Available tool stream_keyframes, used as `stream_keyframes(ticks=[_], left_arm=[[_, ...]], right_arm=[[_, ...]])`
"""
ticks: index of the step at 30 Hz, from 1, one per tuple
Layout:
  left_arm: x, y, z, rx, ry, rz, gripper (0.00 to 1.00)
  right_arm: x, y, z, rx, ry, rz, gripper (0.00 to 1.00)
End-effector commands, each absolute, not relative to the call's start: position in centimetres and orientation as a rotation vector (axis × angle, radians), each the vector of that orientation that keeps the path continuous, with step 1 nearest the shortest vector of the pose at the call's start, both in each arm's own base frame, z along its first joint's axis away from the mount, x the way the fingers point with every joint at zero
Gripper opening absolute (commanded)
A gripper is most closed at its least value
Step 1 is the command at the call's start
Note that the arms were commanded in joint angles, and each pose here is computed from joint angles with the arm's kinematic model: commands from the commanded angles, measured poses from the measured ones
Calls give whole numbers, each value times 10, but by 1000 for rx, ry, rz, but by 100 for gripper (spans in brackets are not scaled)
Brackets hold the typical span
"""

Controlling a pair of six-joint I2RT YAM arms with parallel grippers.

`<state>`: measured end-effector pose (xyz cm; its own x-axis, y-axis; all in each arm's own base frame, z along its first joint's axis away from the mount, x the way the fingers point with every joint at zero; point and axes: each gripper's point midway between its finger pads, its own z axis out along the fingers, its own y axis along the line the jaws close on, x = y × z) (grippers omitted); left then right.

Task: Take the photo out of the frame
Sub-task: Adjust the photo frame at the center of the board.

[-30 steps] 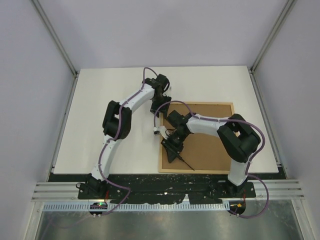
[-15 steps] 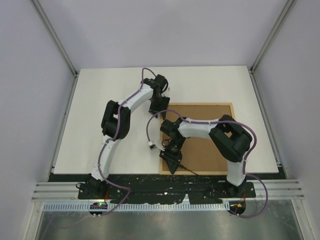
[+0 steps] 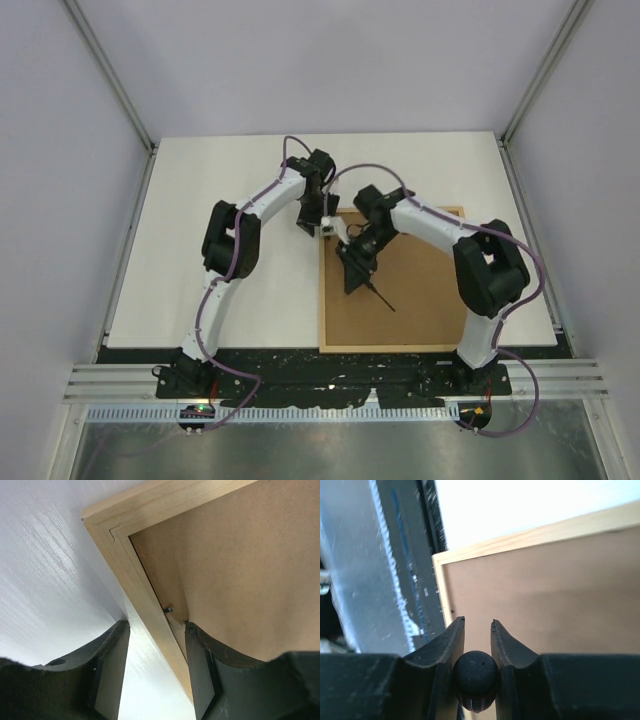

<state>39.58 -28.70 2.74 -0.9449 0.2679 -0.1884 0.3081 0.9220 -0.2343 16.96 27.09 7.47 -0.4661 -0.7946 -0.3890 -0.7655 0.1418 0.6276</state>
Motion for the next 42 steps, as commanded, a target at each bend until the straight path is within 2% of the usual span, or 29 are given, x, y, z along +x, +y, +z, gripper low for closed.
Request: stream_keyframes(ticks=[1, 7, 15, 25, 36, 39, 42], left_arm=[[400, -286, 34, 415, 2916, -387, 53], [400, -289, 34, 413, 2914, -393, 52], [399, -290, 34, 409, 2907, -371, 52], [396, -292, 33, 409, 2913, -383, 51], [393, -293, 32, 411, 2920, -394, 52], [393, -293, 34, 414, 2912, -376, 51], [394, -295, 34, 411, 2908, -375, 51]], right_arm=[[211, 252, 127, 1647, -2458, -1430, 8], [175, 251, 106, 1643, -2298, -1469, 8], [120, 266, 58, 1862, -2090, -1200, 8], [79, 293, 37, 1919, -1898, -1112, 8], [82, 297, 39, 1952, -1896, -1081, 8], [106, 303, 71, 1967, -1963, -1192, 8], [141, 288, 116, 1848, -2044, -1430, 8]])
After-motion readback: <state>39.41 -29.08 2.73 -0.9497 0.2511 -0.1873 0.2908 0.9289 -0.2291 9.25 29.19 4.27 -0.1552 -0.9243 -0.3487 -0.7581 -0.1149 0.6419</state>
